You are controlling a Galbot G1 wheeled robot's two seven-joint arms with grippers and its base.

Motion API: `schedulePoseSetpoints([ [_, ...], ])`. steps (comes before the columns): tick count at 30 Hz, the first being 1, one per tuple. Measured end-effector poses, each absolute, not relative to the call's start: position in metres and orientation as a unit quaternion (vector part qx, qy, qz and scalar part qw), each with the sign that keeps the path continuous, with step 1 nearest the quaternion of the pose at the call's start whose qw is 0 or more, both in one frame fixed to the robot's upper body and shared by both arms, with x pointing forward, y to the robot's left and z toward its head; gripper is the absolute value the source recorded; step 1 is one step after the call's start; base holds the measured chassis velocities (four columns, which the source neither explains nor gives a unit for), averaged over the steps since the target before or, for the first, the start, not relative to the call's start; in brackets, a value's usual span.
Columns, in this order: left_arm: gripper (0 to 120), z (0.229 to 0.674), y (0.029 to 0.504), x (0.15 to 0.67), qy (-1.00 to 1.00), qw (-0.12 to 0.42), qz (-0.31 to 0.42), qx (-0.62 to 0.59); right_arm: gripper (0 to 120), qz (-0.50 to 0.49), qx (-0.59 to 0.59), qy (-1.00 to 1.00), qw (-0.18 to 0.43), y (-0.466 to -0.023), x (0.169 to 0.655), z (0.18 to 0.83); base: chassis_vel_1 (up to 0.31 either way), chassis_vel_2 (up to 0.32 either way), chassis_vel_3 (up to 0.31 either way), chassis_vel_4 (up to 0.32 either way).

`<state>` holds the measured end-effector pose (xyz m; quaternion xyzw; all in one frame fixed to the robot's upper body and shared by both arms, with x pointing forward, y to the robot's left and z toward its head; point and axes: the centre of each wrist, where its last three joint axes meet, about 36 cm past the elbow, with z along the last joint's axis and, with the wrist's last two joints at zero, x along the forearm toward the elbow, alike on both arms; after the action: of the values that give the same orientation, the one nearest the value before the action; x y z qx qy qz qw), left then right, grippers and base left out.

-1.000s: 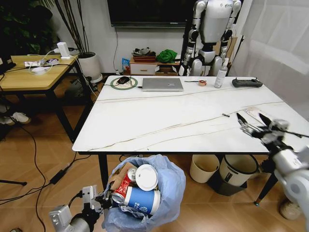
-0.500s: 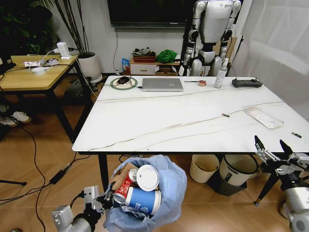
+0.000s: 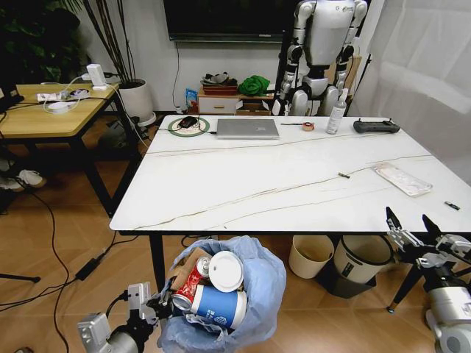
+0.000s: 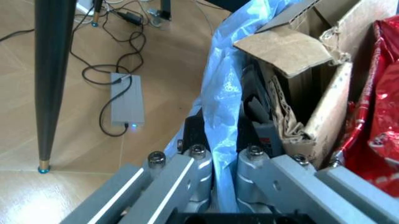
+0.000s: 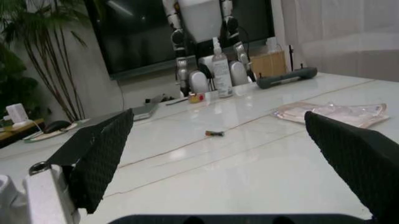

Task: Pick up the trash bin and place the trash from the table into it.

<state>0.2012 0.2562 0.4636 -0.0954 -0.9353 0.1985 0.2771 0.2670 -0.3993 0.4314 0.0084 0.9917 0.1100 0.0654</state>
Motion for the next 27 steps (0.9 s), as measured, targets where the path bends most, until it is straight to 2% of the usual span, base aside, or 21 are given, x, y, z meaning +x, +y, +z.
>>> schedulePoseSetpoints([
  [27, 0, 0.4615, 0.2524, 0.1992, -0.935, 0.278, 0.199, -0.095, 100, 0.113, 0.003, 0.991, 0.067, -0.4067, 0.2693, 0.4294, -0.090, -0.086, 0.090, 0.093],
])
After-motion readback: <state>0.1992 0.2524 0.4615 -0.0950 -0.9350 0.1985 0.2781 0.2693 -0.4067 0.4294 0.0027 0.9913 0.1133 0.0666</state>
